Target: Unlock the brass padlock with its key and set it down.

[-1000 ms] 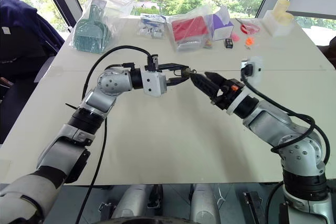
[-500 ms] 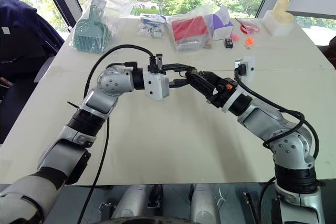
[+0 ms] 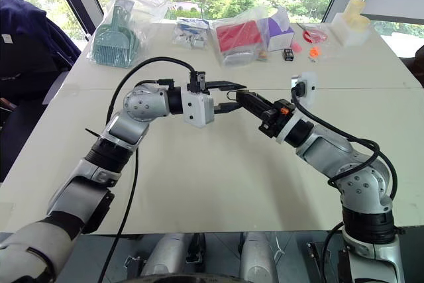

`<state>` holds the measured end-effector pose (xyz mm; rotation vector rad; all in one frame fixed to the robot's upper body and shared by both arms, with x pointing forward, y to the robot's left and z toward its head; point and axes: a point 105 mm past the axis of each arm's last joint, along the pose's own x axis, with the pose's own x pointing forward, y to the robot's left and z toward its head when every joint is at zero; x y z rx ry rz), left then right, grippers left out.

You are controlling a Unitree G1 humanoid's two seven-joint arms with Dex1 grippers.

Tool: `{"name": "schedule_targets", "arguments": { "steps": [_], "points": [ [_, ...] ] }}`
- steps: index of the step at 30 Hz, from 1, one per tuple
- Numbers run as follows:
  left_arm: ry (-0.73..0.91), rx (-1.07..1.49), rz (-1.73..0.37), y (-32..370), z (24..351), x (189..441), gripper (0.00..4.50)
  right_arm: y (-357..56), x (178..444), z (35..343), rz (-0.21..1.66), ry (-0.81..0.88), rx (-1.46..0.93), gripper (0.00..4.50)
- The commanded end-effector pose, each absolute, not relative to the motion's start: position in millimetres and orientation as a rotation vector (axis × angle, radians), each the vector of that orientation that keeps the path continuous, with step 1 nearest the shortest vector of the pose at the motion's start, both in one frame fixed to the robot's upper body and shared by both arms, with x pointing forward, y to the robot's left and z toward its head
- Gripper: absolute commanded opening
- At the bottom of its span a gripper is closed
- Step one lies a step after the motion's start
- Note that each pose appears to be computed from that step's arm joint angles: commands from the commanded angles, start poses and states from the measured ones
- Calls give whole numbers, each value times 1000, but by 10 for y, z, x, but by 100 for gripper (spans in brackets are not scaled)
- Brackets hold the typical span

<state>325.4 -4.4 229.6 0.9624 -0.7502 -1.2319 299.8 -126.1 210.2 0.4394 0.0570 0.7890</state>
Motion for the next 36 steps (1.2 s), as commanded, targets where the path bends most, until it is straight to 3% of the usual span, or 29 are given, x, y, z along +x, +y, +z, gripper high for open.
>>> {"name": "schedule_targets", "arguments": {
  "steps": [1, 4, 7, 10, 36],
  "points": [
    [-746, 908, -1237, -2, 2422, 3241, 321, -1265, 2990, 2181, 785, 19, 431, 0],
    [-572, 753, -1267, 100, 2403, 3346, 447, -1286, 2996, 2177, 773, 18, 427, 0],
    [-432, 589, -1297, 168, 2440, 3424, 447, -1308, 3001, 2177, 764, 15, 425, 0],
    [-398, 547, -1279, 195, 2486, 3508, 447, -1310, 3008, 2185, 762, 11, 425, 0],
    [-433, 540, -1175, 24, 2432, 3833, 447, -1088, 2858, 2221, 841, 2, 475, 0]
  ]
}}
